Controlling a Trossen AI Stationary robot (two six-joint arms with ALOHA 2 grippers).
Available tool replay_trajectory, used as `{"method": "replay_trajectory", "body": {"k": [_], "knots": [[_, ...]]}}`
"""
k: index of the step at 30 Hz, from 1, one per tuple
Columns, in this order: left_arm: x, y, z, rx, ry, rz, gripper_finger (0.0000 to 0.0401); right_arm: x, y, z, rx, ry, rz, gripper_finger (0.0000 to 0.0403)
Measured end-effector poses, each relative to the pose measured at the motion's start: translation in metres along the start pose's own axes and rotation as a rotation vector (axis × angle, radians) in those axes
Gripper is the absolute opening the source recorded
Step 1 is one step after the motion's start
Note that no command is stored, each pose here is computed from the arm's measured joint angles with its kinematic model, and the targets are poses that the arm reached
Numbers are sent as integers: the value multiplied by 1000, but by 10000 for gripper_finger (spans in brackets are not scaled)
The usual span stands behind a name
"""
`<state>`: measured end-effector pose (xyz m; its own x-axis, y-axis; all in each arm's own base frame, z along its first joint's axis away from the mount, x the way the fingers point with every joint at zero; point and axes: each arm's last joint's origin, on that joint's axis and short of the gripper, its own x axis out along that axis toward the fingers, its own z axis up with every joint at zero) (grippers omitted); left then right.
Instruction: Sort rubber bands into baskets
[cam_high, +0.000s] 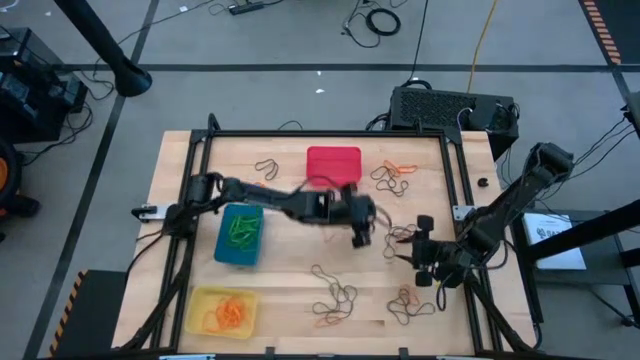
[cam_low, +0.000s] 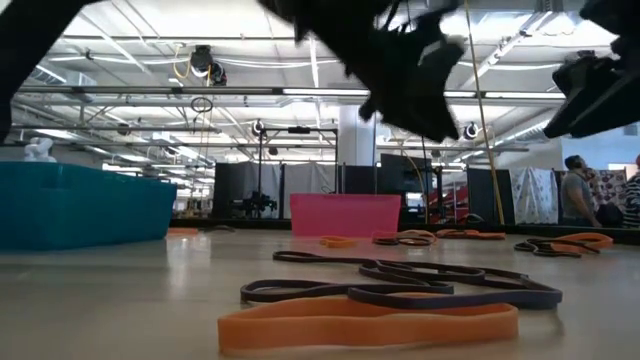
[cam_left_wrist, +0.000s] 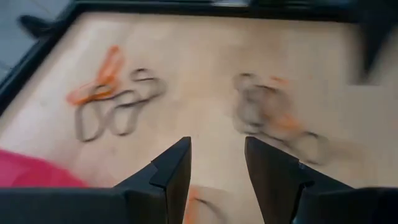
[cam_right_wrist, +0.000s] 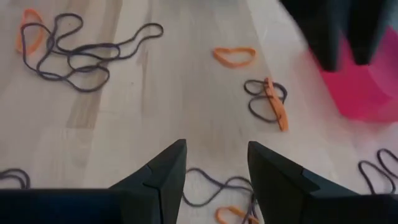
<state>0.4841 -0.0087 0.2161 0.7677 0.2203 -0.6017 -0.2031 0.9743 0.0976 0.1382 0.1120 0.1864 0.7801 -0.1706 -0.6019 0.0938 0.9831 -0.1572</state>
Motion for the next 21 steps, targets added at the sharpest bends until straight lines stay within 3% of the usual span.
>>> {"method": "replay_trajectory", "body": {"k": [3,6,10,15,21], "knots": [[13,29,-11,-43,10,15,159,0,-6,-9,18,4,2,164],[20,41,-21,-71,-15,-18,159,2,-9,-19,39,10,-1,164],[25,42,-32,-92,-24,-94,159,5,-11,-27,64,19,-6,164],[27,42,-41,-91,-17,-98,159,9,-10,-32,82,-3,13,164],[53,33,-54,-91,-112,-105,159,10,-9,-34,117,-15,27,164]]}}
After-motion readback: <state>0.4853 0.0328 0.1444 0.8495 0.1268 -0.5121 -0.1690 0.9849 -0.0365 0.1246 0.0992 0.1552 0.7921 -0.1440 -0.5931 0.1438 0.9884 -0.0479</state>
